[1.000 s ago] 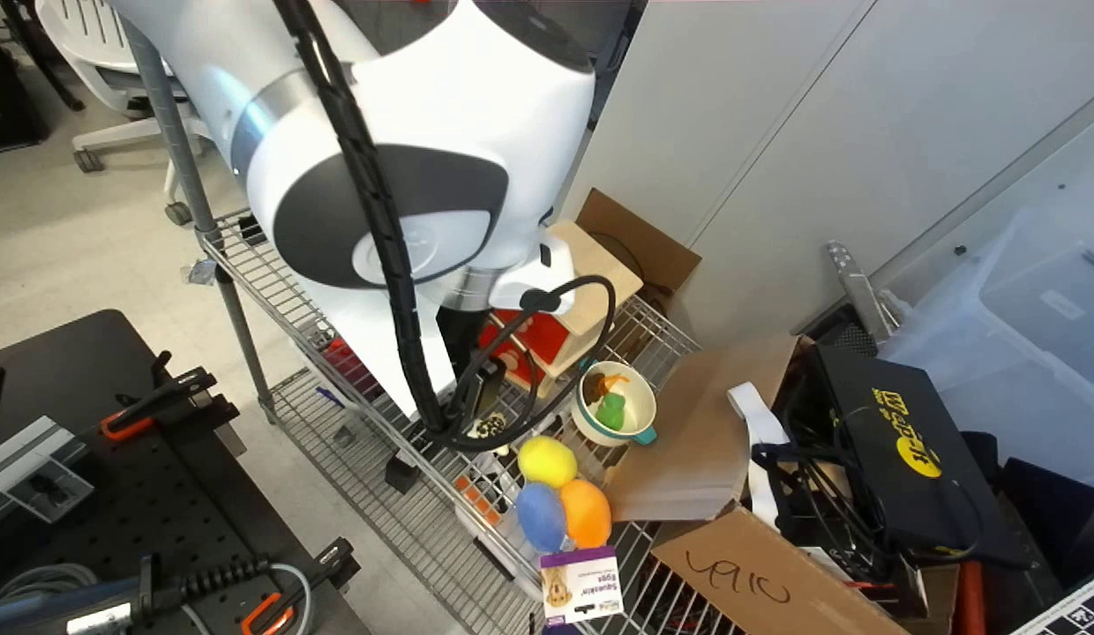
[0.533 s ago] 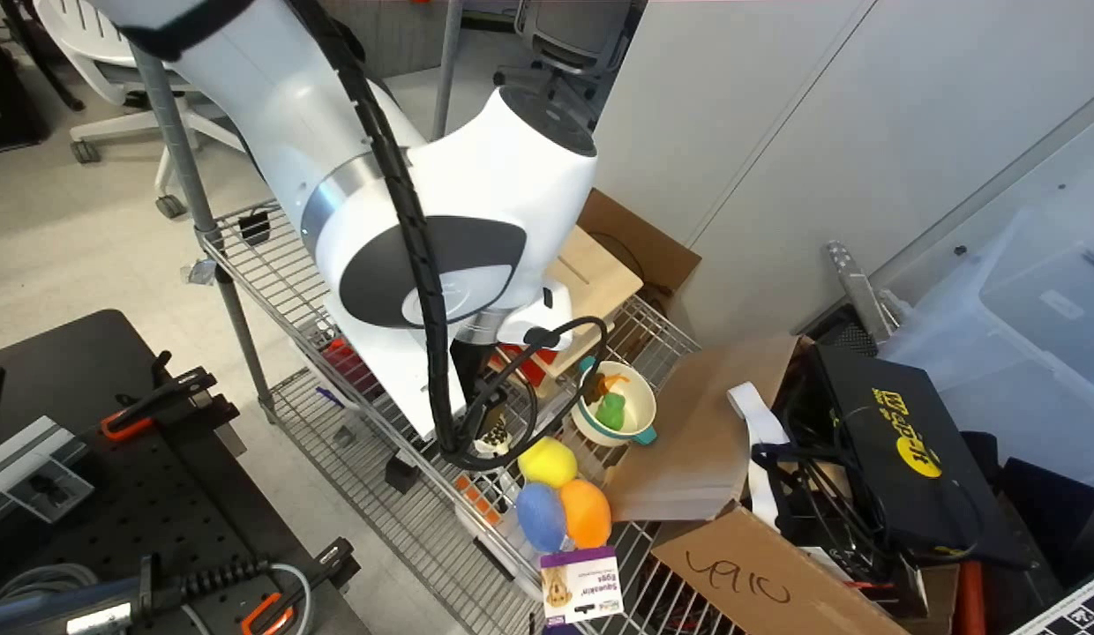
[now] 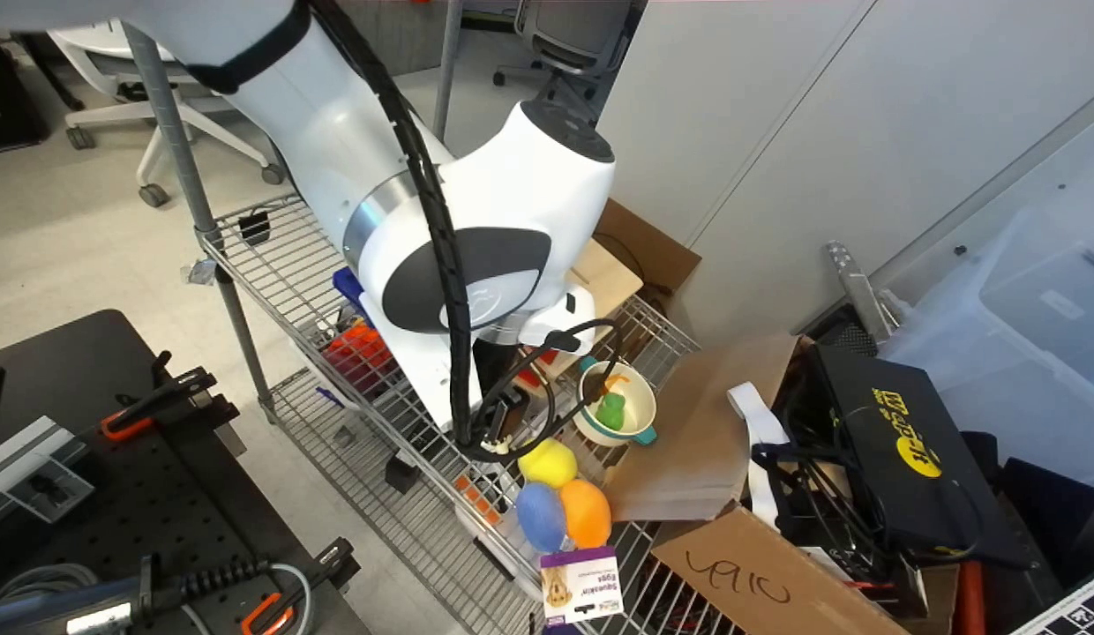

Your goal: Put the tortoise doll in the blue box

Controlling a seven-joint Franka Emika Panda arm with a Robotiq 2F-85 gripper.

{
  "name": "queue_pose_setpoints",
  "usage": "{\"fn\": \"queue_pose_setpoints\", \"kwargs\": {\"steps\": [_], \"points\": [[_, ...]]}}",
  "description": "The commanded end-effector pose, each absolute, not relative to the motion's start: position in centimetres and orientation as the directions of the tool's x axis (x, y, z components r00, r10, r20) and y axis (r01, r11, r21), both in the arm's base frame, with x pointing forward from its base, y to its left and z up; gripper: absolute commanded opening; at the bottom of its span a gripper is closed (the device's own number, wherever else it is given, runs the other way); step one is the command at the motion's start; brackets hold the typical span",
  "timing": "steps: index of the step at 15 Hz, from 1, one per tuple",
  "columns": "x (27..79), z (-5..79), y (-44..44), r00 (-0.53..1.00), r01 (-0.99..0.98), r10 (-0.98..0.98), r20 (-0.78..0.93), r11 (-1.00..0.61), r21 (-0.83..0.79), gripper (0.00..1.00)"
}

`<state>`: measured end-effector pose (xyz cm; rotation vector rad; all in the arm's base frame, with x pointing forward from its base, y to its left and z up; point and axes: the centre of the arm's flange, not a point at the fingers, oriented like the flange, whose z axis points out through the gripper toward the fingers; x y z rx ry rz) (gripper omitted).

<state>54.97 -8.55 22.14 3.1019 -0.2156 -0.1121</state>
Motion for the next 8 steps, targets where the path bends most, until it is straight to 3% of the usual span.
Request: {"fn": "queue_pose_setpoints", "kwargs": {"steps": [1, 8], "points": [[55.15, 21.97, -8.11, 0.996, -0.080, -0.082, -0.041, -0.996, 0.050, 1.00], [55.17, 21.95, -7.55, 0.997, -0.045, -0.048, -0.064, -0.998, 0.047, 1.00]]}}
